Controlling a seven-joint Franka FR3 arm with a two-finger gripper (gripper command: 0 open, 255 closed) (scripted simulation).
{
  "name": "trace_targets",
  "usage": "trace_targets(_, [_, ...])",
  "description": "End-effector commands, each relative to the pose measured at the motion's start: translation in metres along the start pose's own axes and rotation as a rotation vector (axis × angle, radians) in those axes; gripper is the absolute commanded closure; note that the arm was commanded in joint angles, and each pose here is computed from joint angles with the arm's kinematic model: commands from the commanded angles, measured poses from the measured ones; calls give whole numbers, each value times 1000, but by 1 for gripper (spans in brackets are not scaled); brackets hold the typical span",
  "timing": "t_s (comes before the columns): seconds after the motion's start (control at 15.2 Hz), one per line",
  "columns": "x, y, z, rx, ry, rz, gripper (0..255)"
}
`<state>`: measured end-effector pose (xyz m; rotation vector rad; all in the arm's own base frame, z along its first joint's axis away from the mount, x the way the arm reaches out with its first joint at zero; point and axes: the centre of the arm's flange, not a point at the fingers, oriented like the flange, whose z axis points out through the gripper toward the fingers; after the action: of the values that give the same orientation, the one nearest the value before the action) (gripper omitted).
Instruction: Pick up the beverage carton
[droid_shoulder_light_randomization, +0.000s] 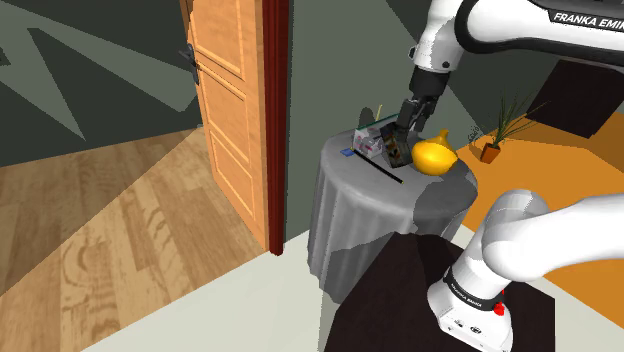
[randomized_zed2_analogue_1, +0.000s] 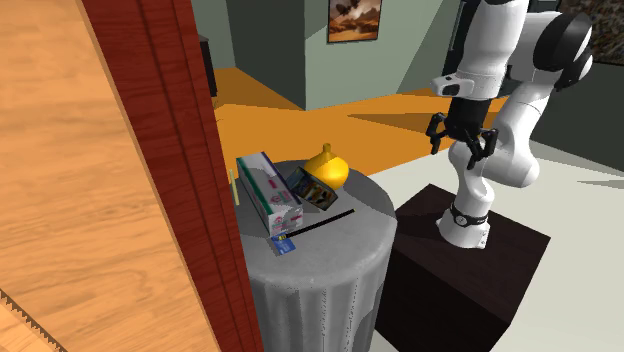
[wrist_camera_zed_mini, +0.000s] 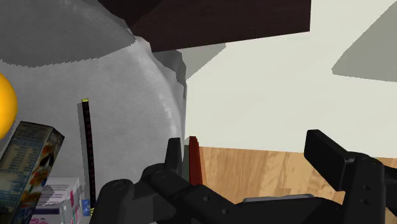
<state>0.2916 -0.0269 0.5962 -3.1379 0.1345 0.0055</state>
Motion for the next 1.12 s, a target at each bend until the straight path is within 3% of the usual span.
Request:
trace_targets(0.0, [0, 0, 0, 0, 0, 0, 0])
trace_targets(1.06, [95, 163, 62, -34, 100, 152, 0])
